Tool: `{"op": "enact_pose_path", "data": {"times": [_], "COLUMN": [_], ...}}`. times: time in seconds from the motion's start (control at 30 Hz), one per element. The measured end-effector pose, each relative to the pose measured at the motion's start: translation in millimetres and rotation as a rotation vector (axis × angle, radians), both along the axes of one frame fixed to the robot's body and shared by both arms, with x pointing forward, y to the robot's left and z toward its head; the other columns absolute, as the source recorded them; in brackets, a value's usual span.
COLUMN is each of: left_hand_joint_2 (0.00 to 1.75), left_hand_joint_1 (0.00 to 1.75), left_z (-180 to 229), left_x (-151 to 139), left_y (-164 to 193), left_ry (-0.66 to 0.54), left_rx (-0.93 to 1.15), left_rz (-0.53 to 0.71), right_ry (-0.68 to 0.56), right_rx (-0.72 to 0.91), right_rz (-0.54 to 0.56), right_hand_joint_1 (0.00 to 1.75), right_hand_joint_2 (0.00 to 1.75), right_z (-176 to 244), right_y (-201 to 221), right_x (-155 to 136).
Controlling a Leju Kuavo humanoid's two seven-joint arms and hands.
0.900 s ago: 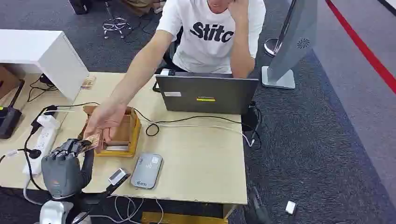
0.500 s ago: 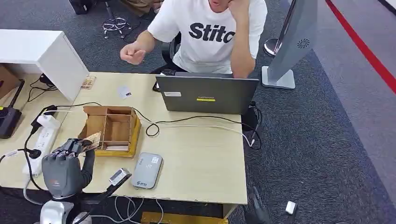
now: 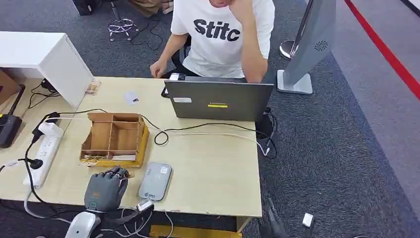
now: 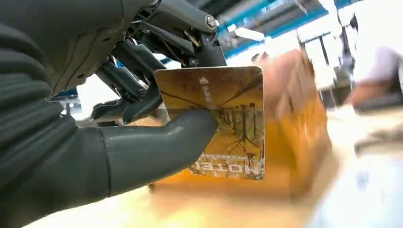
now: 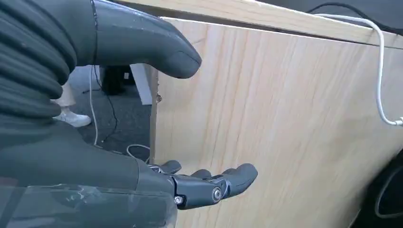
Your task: Pass the card to the sensor for recognition and then transmit it.
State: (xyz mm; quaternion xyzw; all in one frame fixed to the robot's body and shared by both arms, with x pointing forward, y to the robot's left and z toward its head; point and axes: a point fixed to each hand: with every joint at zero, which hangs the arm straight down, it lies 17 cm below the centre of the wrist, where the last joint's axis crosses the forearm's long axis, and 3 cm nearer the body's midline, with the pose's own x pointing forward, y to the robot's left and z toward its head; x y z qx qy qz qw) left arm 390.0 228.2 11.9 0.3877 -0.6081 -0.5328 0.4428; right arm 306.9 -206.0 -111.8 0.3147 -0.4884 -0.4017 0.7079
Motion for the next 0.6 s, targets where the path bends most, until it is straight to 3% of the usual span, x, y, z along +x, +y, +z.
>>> {"op": "enact_pose_path", "data": {"times": [0.2, 0.6], "left_hand_joint_2": [1.75, 1.75], "left_hand_joint_1": [1.75, 1.75], "left_z": [-28, -30], "left_x": [-1, 1], "left_y": [9, 8], "left_ry": [0.084, 0.076], "left_rx": [0.029, 0.048], "left_rz": [0.021, 0.017], "right_ry": [0.0, 0.0], "right_rx": [0.0, 0.0], "right_rz": [0.002, 0.002], "right_hand_joint_1": [0.0, 0.0], "right_hand_joint_2": [1.75, 1.75], "right_z": [0, 0], "right_y": [0, 0], "right_x": [0, 0]}}
